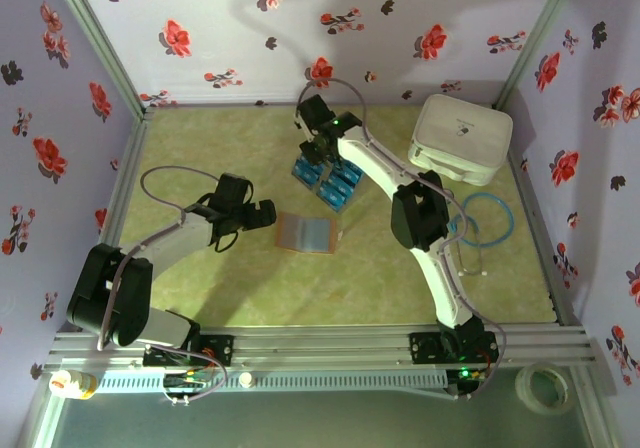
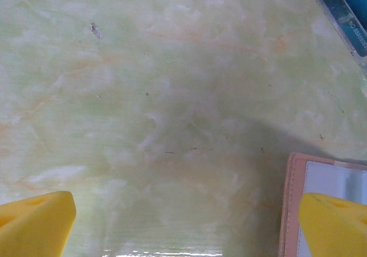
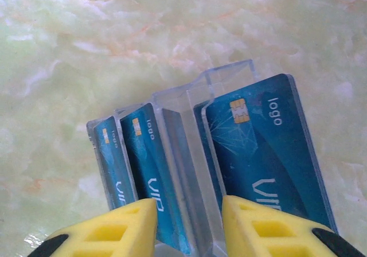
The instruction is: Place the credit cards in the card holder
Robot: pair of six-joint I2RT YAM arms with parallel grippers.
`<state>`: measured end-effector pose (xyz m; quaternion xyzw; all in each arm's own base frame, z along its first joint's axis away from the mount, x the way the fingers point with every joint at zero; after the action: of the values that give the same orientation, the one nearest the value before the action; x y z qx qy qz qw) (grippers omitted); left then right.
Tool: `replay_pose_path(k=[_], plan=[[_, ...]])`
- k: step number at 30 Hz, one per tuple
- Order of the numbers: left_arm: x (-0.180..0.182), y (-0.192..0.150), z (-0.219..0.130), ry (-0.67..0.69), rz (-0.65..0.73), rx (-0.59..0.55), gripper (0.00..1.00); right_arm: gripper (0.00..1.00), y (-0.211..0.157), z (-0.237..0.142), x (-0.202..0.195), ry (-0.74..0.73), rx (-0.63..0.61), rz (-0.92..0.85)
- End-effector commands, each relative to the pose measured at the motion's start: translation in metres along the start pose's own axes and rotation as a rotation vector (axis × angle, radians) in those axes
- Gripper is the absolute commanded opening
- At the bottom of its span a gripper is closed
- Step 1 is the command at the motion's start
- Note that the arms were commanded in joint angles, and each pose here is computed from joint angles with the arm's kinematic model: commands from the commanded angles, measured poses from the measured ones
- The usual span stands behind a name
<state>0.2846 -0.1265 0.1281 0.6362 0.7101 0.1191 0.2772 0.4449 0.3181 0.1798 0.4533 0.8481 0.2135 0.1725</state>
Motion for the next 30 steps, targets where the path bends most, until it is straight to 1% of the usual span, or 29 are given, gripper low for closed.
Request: replay_pose_path(k=[1, 15, 30], plan=[[0.002, -0.001, -0.002, -0.008, -0.016, 0.005, 1.0, 0.35, 0.004, -0.013, 0.005, -0.014, -0.018, -0.028], [0.002, -0.002, -0.001, -0.007, -0.016, 0.008, 1.0, 0.34, -0.004, 0.003, 0.004, -0.051, 0.012, -0.053], [0.002, -0.002, -0.002, -0.009, -0.018, 0.005, 1.0, 0.26, -0.007, 0.016, 0.0, -0.06, 0.039, -0.066]])
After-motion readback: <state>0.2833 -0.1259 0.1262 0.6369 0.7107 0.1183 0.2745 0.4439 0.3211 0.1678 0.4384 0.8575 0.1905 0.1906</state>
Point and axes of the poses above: each hand's point on the last joint's axis, 136 mm out from that joint toward the fingers, its own z axis out along the fingers, its own x axis along the line the jaws close on, y = z × x, the point moved 7 cm from there along -z, back along the fingers, and after that the axes turned 1 degree about z, right-handed, at the moved point
